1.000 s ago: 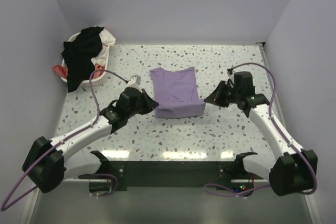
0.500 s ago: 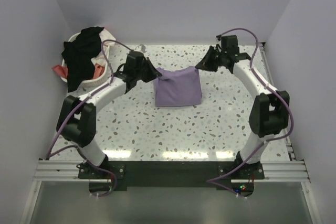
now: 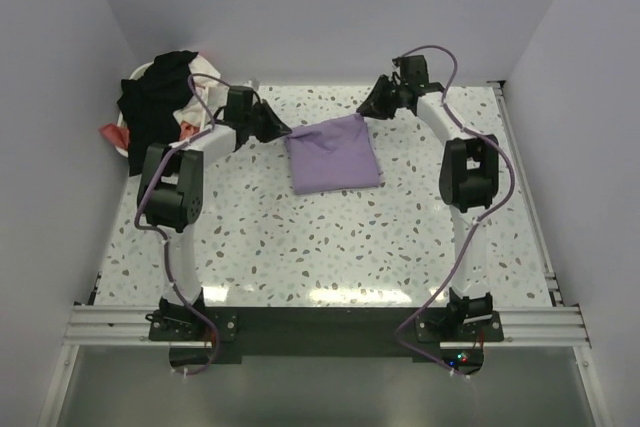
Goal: Fold and stack the t-shirts
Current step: Fold the tshirt
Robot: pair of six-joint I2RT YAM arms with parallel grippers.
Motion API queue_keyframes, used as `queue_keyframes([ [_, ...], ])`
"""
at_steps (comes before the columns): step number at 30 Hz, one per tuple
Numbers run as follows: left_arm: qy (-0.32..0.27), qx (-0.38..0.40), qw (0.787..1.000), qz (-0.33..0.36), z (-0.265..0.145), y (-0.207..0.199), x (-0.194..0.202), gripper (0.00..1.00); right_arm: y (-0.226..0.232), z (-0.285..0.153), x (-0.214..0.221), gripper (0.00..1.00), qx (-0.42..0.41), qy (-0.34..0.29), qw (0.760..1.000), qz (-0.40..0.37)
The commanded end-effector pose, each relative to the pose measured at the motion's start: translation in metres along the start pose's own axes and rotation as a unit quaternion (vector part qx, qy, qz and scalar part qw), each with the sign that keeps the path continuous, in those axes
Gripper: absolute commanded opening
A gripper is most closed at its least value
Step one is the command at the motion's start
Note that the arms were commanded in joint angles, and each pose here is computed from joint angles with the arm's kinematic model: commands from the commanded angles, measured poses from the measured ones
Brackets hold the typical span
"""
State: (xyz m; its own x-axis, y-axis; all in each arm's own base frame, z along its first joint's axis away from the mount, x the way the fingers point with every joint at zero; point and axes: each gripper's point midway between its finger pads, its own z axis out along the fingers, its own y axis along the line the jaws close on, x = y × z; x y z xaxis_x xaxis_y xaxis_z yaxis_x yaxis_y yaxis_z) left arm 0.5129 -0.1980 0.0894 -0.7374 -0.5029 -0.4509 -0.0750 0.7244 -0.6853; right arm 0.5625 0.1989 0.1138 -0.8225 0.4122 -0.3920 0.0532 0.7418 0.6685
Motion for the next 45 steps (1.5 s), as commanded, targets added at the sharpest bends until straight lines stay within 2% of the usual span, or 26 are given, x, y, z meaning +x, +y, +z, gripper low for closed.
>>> queue_keyframes([
  [1,-0.039,0.06,0.997,0.022,0.0,-0.005,-0.042,0.21,0.016,-0.006,-0.035,0.37,-0.038,-0.03,0.999,-0.019],
  [3,-0.045,0.08,0.996,0.024,-0.002,-0.002,-0.051,0.44,0.021,-0.01,-0.044,0.48,-0.046,-0.04,0.998,-0.027],
  [4,-0.047,0.084,0.995,0.025,-0.005,0.001,-0.053,0.58,0.02,-0.013,-0.047,0.53,-0.042,-0.045,0.997,-0.035],
  [5,-0.054,0.083,0.995,0.027,-0.009,0.005,-0.06,0.6,0.025,-0.021,-0.051,0.57,-0.041,-0.054,0.997,-0.043],
  [8,-0.067,0.078,0.994,0.036,-0.02,0.004,-0.064,0.61,0.024,-0.03,-0.052,0.57,-0.031,-0.071,0.996,-0.054],
  [11,-0.065,0.075,0.995,0.017,-0.029,0.004,-0.054,0.57,0.013,-0.033,-0.027,0.56,-0.007,-0.057,0.997,-0.056],
  [15,-0.077,0.074,0.994,0.026,-0.041,-0.011,-0.04,0.34,0.022,-0.038,0.001,0.55,0.001,-0.051,0.995,-0.085],
  [17,-0.066,0.081,0.994,0.037,-0.037,-0.021,-0.025,0.29,0.026,-0.031,0.021,0.54,-0.004,-0.038,0.995,-0.095],
  [19,-0.049,0.085,0.994,0.042,-0.028,-0.03,-0.011,0.2,0.033,-0.025,0.038,0.53,-0.008,-0.023,0.994,-0.105],
  [23,-0.019,0.066,0.997,0.04,-0.009,-0.024,0.012,0.13,0.033,-0.013,0.061,0.52,-0.008,-0.003,0.993,-0.114],
  [27,-0.003,0.042,0.999,0.027,0.01,-0.002,0.024,0.11,0.025,0.0,0.068,0.52,-0.003,0.013,0.994,-0.109],
  [35,0.013,-0.002,1.0,0.002,0.039,0.046,0.017,0.12,-0.011,0.024,0.068,0.52,0.036,0.046,0.994,-0.094],
  [41,0.013,-0.007,1.0,0.01,0.041,0.046,0.01,0.13,-0.022,0.023,0.065,0.51,0.045,0.048,0.994,-0.091],
  [45,0.005,0.012,1.0,0.022,0.032,0.029,-0.002,0.19,-0.018,0.007,0.053,0.52,0.054,0.028,0.993,-0.097],
])
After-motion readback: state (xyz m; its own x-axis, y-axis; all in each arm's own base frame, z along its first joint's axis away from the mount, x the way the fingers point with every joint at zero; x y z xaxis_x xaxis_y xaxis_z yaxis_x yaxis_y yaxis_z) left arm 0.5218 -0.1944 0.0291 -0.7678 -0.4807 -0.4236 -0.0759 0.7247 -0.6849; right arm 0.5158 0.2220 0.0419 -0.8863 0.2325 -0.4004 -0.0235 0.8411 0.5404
